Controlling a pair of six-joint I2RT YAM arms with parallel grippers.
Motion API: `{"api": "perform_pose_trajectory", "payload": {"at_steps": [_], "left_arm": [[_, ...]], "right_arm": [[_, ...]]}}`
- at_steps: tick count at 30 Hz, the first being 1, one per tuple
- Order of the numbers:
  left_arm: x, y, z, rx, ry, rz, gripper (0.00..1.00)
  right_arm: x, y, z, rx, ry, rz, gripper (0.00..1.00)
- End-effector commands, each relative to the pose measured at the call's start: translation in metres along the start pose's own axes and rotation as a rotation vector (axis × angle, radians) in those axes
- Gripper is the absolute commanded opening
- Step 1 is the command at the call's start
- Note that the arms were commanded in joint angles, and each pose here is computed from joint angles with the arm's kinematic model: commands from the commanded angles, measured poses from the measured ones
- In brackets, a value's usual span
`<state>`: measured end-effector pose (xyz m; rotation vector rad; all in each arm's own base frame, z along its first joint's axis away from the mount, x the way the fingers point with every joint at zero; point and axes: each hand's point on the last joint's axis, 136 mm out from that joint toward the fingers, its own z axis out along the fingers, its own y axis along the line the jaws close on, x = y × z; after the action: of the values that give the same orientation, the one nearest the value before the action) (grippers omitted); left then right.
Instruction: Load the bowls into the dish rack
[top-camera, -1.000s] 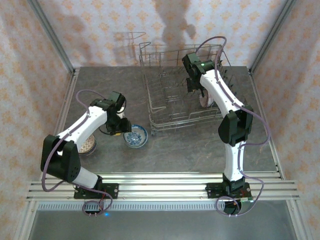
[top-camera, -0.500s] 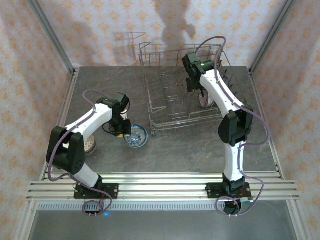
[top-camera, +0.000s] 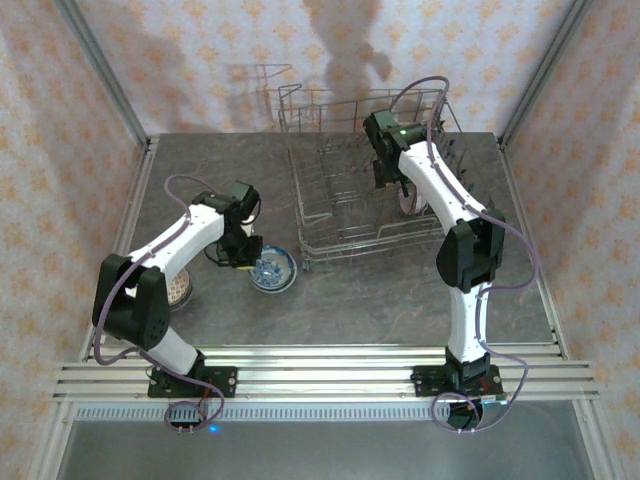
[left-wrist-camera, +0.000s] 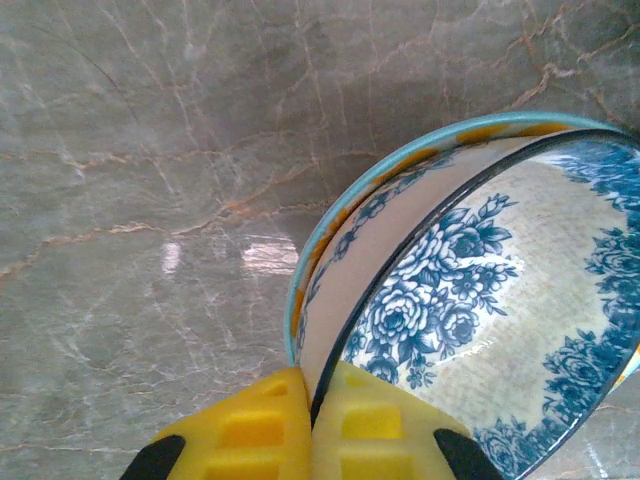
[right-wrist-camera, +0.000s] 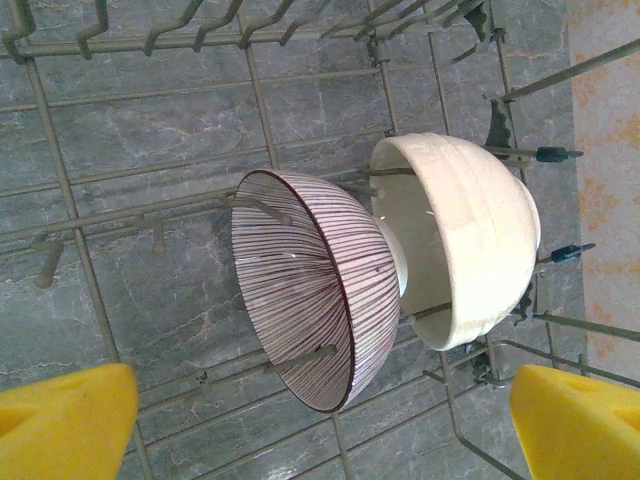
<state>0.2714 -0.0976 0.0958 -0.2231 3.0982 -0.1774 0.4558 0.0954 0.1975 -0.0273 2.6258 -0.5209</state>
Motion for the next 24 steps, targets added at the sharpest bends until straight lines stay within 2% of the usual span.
{"api": "perform_pose_trajectory", "payload": {"at_steps": [1, 8, 14, 18, 24], "left_arm": [[-0.013, 0.003, -0.034, -0.029, -0.106, 0.024, 0.0], [-0.027, 0.01, -0.072, -0.057, -0.206, 0.021, 0.0], [-0.048, 0.038, -0.123, -0.133, -0.378, -0.046, 0.0], [-0.074, 0.033, -0.167, -0.117, -0.541, -0.062, 0.0], [-0.116, 0.018, -0.227, -0.056, -0.746, -0.068, 0.0]], "right_arm": [[-0.005, -0.011, -0.01, 0.012, -0.036, 0.005, 0.95], [-0.009, -0.013, -0.019, -0.006, -0.06, 0.004, 0.95], [-0.019, -0.009, -0.027, -0.049, -0.081, 0.027, 0.94], [-0.029, 0.003, -0.039, -0.138, -0.083, 0.04, 0.93], [-0.052, 0.024, -0.084, -0.387, -0.224, 0.053, 0.91]]}}
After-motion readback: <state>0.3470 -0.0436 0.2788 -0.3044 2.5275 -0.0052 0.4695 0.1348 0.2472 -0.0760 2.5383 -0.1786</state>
